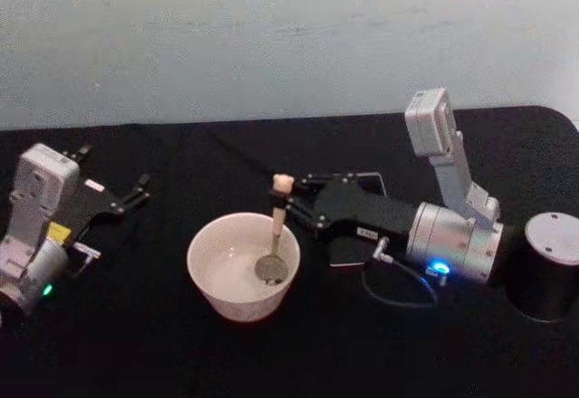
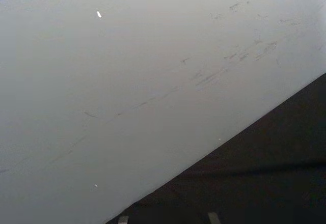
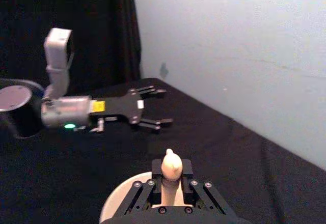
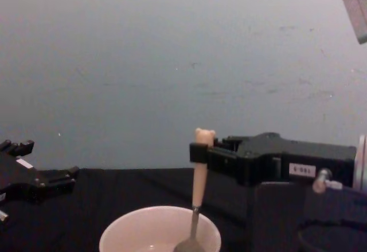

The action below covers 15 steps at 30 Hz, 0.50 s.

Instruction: Pick up the stirring spoon with one hand, stir inside the cup, then place it back in its original position.

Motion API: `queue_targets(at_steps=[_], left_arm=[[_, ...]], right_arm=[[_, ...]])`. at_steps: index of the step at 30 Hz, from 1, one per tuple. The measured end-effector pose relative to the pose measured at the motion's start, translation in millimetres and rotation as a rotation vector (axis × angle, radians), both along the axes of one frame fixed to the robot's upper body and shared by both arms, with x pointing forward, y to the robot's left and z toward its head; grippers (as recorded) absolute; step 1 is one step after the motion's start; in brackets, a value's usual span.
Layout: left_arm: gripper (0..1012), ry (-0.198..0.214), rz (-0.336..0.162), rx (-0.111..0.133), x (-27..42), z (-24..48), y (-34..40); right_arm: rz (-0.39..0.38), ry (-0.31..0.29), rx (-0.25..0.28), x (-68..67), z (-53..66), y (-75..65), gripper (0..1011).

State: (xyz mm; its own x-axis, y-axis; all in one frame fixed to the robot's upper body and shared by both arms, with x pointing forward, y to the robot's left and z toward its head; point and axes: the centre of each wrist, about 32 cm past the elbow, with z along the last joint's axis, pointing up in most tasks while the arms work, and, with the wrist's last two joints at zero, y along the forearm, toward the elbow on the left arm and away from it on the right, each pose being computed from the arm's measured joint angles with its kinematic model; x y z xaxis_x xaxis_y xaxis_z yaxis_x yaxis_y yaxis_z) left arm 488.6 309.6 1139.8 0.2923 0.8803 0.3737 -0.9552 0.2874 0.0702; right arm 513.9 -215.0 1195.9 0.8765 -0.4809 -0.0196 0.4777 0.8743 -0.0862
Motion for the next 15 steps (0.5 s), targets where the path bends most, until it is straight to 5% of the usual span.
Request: queue_targets(at_steps=[15], left_arm=[[1001,0.000,0.000,0.000,0.0,0.0,0.0]], right_arm=[[0.100,0.020,0.003,-11.2,-5.7,26.5,215]])
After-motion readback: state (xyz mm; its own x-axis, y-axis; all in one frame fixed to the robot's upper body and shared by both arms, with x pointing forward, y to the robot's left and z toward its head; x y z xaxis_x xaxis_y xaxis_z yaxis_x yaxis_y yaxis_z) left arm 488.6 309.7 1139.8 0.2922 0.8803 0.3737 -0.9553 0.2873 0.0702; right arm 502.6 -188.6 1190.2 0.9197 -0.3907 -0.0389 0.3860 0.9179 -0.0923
